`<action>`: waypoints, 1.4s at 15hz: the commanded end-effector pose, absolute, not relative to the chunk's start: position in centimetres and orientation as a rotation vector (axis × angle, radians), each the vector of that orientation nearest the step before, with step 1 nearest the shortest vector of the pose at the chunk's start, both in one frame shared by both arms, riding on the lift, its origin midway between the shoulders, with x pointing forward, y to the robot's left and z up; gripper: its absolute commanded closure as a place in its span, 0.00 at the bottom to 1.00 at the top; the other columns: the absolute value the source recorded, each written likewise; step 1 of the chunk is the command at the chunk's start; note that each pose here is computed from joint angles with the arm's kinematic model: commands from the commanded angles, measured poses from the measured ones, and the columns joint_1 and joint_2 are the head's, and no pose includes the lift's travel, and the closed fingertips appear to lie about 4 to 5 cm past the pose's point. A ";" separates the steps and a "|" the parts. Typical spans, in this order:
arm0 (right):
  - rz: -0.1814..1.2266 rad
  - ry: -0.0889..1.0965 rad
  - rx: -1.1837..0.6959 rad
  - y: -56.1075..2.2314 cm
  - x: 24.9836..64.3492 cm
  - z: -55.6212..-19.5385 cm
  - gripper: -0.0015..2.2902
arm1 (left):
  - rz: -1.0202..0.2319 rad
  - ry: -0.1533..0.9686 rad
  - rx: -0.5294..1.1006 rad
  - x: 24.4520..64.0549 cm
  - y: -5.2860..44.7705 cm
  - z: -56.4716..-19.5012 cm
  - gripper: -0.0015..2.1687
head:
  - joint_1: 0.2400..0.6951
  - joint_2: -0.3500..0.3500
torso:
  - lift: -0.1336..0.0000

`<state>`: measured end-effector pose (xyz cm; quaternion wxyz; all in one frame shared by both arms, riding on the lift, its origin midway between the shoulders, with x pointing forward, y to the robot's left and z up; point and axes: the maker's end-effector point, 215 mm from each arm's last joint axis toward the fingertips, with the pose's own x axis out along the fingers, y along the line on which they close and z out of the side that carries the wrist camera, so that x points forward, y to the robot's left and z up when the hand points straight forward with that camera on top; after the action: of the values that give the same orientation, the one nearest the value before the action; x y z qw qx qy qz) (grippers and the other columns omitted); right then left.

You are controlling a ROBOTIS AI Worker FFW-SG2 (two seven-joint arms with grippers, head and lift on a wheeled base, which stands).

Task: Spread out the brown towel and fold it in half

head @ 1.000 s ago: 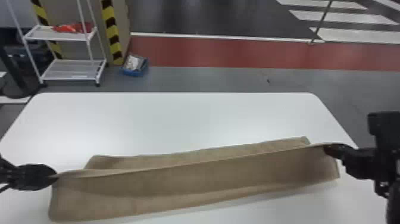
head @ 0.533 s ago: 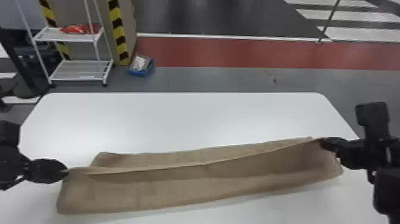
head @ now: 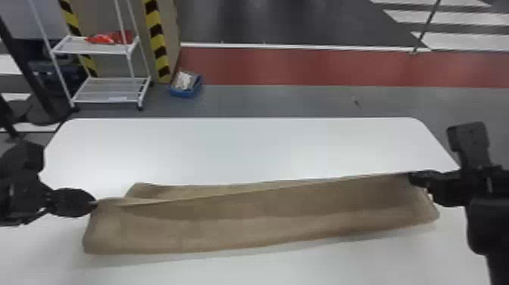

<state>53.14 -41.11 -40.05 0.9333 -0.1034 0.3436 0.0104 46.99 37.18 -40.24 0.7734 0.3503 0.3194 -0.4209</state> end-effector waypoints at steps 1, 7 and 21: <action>0.019 0.717 -0.219 -41.3 53.6 -40.5 0.52 | -0.899 0.696 0.757 47.8 37.4 -40.4 0.77 | 1.00 0.44 | 0.04; 0.021 0.737 -0.233 -41.4 54.5 -41.2 0.52 | -0.835 0.676 0.749 48.9 37.9 -37.8 0.77 | 1.00 0.45 | 0.04; 0.014 0.748 -0.250 -42.3 54.9 -42.5 0.50 | -0.773 0.654 0.753 52.1 35.8 -37.6 0.71 | 1.00 0.40 | 0.04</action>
<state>54.74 -42.32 -42.37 0.9227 -0.1209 0.3659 0.0063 51.89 35.84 -37.62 0.8039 0.3531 0.3082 -0.3663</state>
